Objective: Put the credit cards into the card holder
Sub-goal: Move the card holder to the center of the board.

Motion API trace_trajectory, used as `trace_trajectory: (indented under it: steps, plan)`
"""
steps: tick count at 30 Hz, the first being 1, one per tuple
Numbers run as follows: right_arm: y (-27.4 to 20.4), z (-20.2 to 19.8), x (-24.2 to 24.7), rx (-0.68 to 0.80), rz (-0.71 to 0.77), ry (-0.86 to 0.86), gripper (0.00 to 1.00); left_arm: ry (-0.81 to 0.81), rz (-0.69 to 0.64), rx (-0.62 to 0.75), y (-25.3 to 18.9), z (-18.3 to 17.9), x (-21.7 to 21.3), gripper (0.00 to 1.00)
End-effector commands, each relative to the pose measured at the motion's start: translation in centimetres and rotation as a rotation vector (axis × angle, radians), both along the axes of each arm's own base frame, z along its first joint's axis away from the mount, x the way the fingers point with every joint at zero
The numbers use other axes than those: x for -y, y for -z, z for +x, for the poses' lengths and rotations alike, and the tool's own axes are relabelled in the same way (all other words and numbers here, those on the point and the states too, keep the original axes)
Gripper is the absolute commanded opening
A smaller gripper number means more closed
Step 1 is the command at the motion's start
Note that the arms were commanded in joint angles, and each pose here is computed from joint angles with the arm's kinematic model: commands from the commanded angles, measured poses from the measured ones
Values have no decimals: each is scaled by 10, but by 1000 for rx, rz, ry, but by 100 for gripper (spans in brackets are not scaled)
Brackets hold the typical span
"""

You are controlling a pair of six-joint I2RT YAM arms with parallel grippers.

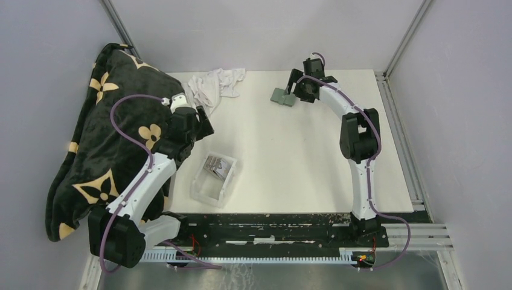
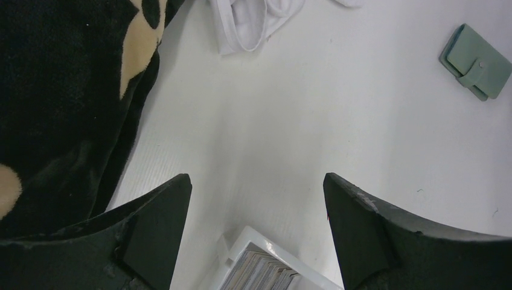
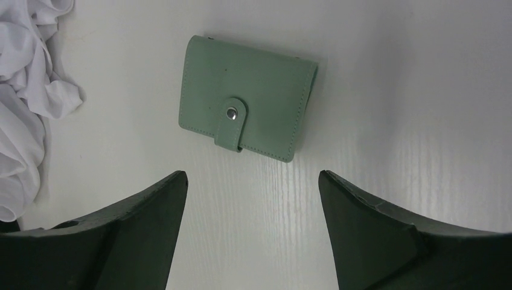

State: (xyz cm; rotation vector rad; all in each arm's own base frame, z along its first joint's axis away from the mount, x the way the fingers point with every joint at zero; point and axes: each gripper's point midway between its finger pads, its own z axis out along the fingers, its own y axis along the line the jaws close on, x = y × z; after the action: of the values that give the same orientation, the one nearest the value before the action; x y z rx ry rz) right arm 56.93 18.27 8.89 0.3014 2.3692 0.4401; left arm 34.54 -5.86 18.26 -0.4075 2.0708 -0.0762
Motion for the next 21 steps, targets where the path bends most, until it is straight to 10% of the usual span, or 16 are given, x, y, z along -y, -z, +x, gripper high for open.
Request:
trace_trajectory:
  steps: [1, 21]
  plan:
    - [-11, 20, -11, 39, 41, 9, 86, -54, -40, 25, -16, -12, -6, 87]
    - [27, 52, -34, 13, 148, 28, 76, -5, -60, 29, -15, -14, 3, 87]
